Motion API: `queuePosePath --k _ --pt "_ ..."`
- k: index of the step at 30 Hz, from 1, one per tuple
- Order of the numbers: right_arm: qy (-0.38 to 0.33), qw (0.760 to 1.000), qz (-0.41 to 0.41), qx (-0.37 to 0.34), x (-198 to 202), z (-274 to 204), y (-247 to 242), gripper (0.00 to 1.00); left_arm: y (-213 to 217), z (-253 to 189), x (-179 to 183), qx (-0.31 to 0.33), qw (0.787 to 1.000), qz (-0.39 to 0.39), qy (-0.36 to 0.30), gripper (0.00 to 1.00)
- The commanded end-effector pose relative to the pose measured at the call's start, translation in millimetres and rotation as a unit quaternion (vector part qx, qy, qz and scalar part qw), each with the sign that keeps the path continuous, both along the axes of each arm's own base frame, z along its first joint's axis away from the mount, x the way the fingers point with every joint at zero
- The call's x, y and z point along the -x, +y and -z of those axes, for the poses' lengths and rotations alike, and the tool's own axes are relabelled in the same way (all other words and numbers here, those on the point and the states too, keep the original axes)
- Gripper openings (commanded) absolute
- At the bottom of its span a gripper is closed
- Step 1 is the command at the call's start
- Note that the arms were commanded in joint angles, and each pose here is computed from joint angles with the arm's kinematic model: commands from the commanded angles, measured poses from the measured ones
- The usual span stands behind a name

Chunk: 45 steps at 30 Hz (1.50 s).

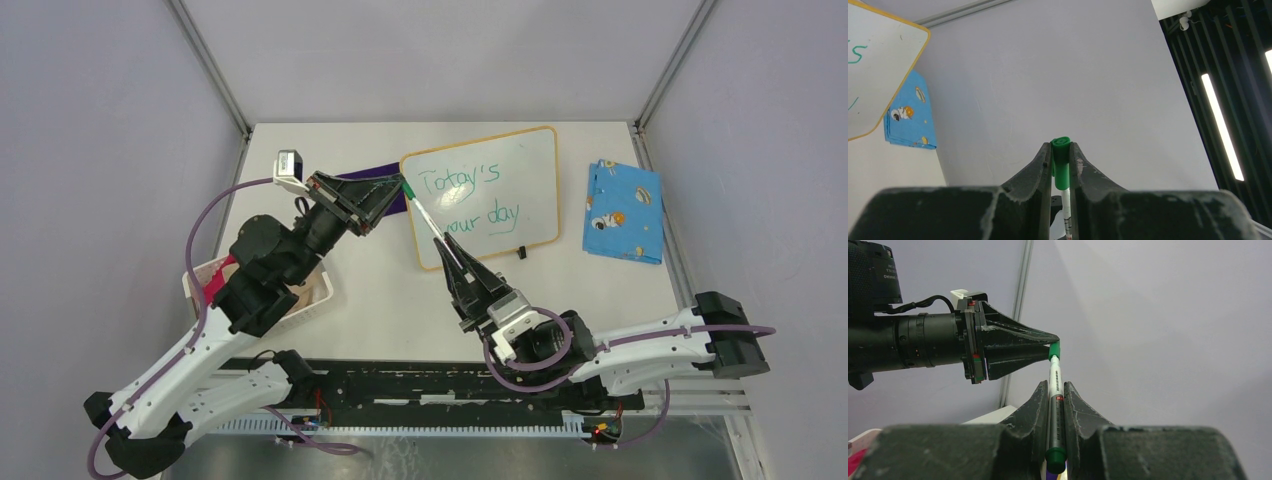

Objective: Write a sentence on the whiteboard
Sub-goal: Close the whiteboard marker at the center of the board.

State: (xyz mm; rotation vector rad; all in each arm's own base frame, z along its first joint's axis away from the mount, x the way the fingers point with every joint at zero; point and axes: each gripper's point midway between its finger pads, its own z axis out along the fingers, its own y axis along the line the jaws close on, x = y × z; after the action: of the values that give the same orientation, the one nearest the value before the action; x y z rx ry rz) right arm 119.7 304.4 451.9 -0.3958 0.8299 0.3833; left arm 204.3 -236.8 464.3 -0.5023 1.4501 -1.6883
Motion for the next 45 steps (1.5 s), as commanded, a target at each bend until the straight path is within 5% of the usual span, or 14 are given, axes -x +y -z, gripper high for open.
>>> queuePosePath --k 1,27,45 --pt "0.003 0.999 -0.002 -0.032 1 -18 -7 0.00 9 -24 10 0.015 0.999 -0.006 -0.044 0.02" --pt "0.000 0.999 0.027 -0.045 -9 -22 -12 0.00 -19 -16 23 0.008 0.997 0.056 -0.051 0.02" --pt "0.006 0.995 0.059 -0.074 -28 -14 -23 0.00 -72 -9 66 -0.003 0.986 0.136 -0.094 0.02"
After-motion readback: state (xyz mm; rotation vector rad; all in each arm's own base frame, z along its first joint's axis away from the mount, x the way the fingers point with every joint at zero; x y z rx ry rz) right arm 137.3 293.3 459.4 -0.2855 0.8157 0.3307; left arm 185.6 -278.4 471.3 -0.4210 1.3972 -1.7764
